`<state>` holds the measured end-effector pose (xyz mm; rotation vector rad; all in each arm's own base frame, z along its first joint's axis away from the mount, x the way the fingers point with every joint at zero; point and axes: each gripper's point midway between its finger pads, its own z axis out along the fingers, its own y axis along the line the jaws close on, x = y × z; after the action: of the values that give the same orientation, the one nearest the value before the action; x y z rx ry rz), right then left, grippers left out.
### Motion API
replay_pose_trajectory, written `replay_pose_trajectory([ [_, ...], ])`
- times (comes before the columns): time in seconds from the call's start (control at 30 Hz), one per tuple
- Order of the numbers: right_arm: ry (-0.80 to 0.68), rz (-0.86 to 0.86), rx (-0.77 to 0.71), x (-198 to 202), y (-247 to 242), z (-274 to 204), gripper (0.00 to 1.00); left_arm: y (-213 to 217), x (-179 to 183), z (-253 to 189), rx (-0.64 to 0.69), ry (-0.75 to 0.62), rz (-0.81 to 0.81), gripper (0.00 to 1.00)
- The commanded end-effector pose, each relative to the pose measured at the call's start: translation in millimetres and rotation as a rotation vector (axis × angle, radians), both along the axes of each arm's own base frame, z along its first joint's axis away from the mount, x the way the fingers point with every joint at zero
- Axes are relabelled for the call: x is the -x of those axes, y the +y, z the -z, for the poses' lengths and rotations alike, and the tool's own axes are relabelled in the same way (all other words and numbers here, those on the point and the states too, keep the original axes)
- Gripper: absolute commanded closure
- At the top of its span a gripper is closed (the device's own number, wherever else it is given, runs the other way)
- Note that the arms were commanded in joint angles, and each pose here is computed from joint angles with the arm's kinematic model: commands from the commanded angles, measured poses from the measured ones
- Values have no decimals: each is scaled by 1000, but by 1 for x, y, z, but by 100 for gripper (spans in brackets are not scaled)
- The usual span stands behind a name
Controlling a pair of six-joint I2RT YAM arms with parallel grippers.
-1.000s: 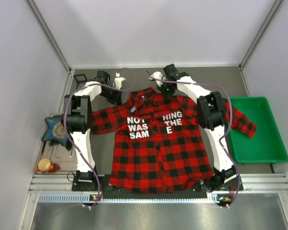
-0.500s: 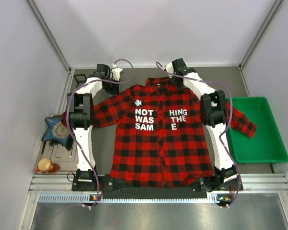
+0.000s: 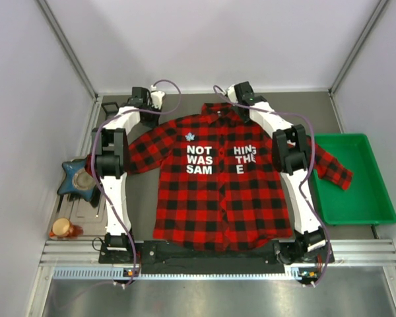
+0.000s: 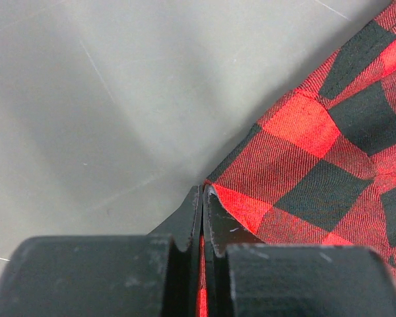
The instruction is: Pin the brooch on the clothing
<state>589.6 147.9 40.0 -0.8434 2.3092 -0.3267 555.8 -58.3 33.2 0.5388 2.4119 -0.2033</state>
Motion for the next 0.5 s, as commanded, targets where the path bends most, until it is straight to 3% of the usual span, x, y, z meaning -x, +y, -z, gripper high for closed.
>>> replay_pose_trajectory([
  [0.0,-125,22,-17,-23,8,-35,96,33,-8,15,-60,11,-79,100],
  [0.07,-135,12,-33,-24,11,-41,83,22,-10,7,4,6,-48,98],
  [0.1,-138,10,-43,-24,13,-45,57,20,-12,-1,20,-6,-43,91],
  [0.17,-170,1,-58,-25,14,-67,43,11,-14,-17,61,-37,-10,76],
  [0.2,-181,-5,-55,-24,13,-75,34,10,-15,-32,68,-63,-4,64],
  [0.33,-221,-43,-61,-12,8,-118,20,7,-1,-70,61,-96,50,45],
  [0.4,-193,-83,-95,6,7,-134,11,17,18,-82,70,-74,64,39],
  [0.47,-107,-142,-138,34,12,-137,8,16,37,-77,57,-29,110,37],
])
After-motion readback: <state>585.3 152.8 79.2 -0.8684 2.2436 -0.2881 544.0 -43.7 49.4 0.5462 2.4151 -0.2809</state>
